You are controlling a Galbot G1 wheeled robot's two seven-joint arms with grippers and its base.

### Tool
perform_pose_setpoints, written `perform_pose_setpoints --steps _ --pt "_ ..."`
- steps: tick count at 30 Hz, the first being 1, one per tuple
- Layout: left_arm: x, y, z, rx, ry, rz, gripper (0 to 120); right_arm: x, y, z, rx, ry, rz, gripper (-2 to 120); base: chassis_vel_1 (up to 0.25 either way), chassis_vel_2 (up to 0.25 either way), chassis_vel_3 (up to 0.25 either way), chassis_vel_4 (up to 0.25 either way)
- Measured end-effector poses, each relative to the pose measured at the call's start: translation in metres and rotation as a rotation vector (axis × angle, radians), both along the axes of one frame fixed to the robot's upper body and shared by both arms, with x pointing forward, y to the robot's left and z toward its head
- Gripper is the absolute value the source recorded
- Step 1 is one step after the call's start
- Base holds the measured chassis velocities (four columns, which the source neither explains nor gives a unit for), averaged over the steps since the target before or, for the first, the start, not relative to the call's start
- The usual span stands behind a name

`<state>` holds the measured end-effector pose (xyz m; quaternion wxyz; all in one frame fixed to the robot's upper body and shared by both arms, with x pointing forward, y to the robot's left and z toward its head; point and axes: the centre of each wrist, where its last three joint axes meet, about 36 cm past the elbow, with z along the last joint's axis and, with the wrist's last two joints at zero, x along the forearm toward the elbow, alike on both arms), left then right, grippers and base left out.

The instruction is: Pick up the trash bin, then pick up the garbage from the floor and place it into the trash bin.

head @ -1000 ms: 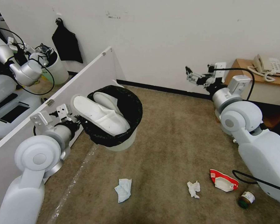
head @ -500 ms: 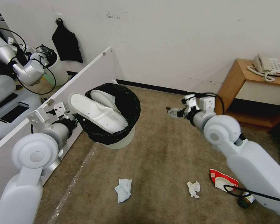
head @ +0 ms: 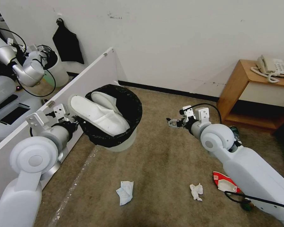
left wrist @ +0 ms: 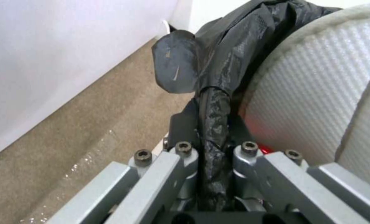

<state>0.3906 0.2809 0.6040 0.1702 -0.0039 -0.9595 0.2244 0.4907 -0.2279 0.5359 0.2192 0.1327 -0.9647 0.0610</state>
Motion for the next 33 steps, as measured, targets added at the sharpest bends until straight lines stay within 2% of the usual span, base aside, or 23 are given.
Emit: perform_pose_setpoints --steps 33 --pt "0.0010 0.0018 0.0016 0.001 -0.005 0.001 4 0.0054 0.0012 0.0019 0.014 -0.051 0.005 100 0.000 0.000 0.000 0.000"
